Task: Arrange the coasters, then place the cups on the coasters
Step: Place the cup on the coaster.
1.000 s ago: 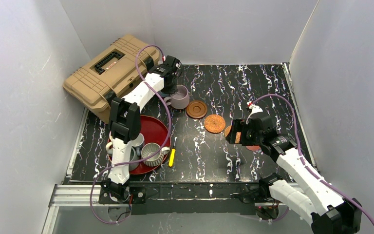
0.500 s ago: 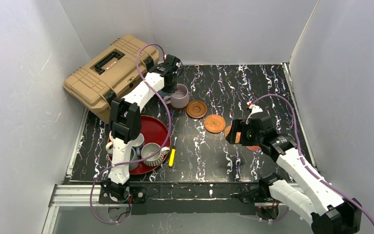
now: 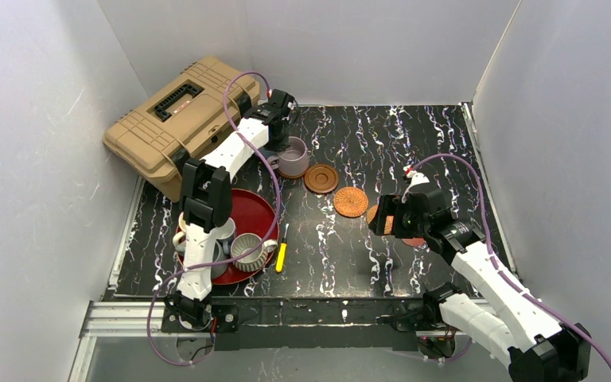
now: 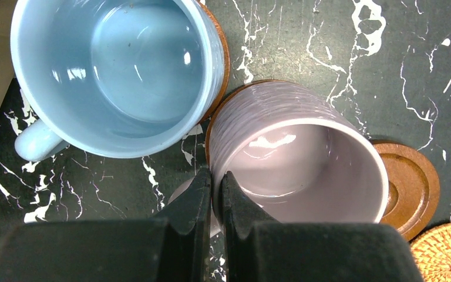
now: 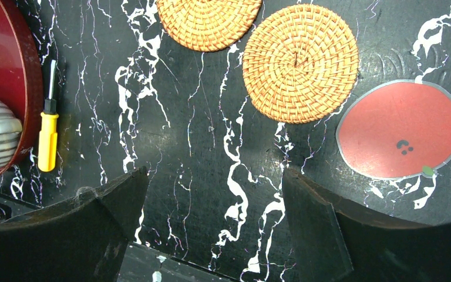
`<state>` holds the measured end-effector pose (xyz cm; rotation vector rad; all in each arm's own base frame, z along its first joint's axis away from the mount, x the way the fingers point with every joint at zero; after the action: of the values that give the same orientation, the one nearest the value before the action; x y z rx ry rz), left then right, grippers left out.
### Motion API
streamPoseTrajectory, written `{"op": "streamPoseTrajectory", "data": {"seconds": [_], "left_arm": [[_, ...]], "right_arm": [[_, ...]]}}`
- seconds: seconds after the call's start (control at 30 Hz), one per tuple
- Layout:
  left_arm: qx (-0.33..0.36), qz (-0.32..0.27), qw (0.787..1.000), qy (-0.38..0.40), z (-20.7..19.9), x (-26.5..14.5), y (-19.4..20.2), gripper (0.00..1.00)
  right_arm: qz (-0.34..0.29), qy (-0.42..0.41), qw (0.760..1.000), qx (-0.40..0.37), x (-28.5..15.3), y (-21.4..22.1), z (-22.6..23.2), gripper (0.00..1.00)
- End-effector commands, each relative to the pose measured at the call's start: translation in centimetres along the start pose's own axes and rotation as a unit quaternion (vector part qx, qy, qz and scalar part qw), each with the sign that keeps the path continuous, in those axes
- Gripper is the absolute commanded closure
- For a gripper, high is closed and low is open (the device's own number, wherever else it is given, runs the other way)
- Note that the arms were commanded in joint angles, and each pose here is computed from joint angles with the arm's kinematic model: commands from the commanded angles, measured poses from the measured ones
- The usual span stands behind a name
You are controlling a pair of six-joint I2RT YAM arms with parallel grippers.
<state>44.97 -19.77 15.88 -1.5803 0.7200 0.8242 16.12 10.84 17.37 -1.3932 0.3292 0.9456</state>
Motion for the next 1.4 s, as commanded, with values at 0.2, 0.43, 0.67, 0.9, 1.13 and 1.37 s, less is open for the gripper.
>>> {"op": "streamPoseTrajectory", "data": {"seconds": [0.2,0.43,0.67,0.9,1.13,1.37], "left_arm": [[-0.009,-0.036,0.999,0.010,0.0,-1.3,-2.3,1.00],[-0.009,-0.035,0.999,0.008,0.1,-1.2,-2.3,1.00],[-0.009,-0.036,0.999,0.002,0.4,-1.1,-2.4,0.98],[-0.011,-0.037,0.999,-0.001,0.6,-1.3,-2.5,0.89],[-0.009,-0.035,0.999,0.000,0.7,-1.4,-2.6,0.79],[-0.008,-0.033,0.999,0.002,0.8,-1.9,-2.6,0.74]], "right_arm": [[0.000,-0.005,1.000,-0.008,0.0,0.2,0.1,0.07],[0.000,-0.005,1.000,-0.008,0.0,0.2,0.1,0.07],[0.001,-0.005,1.000,-0.009,0.0,0.2,0.1,0.07],[0.003,-0.004,1.000,-0.009,0.1,0.3,0.0,0.07],[0.003,-0.004,1.000,-0.008,0.1,0.3,0.0,0.07],[0.001,-0.004,1.000,-0.009,0.0,0.2,0.0,0.07]]}}
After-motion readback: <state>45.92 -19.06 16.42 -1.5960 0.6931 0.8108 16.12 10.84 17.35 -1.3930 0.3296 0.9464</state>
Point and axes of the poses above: each gripper's point midway between its finger pads, its own x axis out along the fingers, its own z axis along the line the jaws close on, y = z × x, the point moved 7 cm from there along -x, back along the fingers, and after that the axes turned 13 degrees about -x, right-handed, at the moved point
